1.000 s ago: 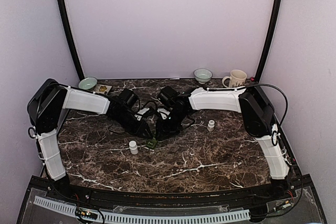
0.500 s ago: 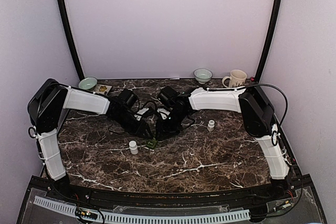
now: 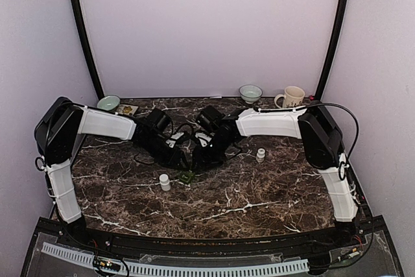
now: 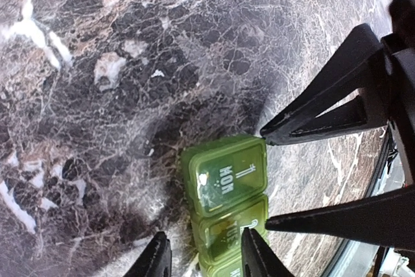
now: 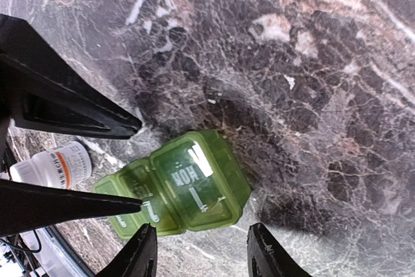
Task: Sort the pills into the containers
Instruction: Close the lid of the pill container in the compartment of the pill container, then adjust the pill container at the center of the board.
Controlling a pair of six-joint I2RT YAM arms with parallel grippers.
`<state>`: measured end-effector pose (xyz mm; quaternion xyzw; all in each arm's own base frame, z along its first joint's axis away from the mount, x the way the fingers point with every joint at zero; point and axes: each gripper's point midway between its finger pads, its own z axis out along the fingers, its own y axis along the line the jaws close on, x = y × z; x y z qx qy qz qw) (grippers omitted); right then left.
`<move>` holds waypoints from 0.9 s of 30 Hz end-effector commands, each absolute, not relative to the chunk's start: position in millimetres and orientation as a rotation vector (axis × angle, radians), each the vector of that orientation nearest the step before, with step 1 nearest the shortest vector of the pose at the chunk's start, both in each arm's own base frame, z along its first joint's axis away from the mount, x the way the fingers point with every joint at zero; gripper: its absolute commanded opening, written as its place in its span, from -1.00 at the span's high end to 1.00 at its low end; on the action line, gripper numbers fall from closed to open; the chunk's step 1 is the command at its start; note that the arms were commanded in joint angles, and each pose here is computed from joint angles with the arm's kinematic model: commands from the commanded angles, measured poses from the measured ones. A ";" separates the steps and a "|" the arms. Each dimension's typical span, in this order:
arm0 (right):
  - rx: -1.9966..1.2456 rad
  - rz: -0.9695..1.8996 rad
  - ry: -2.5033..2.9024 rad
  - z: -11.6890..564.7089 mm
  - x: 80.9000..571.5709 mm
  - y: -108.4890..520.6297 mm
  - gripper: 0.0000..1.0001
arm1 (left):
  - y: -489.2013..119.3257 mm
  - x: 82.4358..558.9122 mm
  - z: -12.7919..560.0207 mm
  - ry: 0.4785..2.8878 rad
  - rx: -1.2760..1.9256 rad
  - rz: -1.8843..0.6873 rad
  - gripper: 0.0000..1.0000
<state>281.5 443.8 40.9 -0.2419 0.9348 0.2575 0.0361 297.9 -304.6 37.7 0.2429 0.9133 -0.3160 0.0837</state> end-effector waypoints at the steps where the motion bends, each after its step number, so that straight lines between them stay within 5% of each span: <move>1: -0.714 0.877 2.776 76.9 291.9 448.4 0.04 | -310.1 292.5 61.0 2.704 0.710 -1.010 0.20; 15: -0.673 0.843 2.842 60.2 284.5 431.1 0.30 | -311.5 270.3 56.8 2.734 0.714 -1.143 0.58; 27: -0.670 0.841 2.861 49.2 280.5 428.1 0.48 | -317.6 258.4 62.3 2.730 0.694 -1.232 0.69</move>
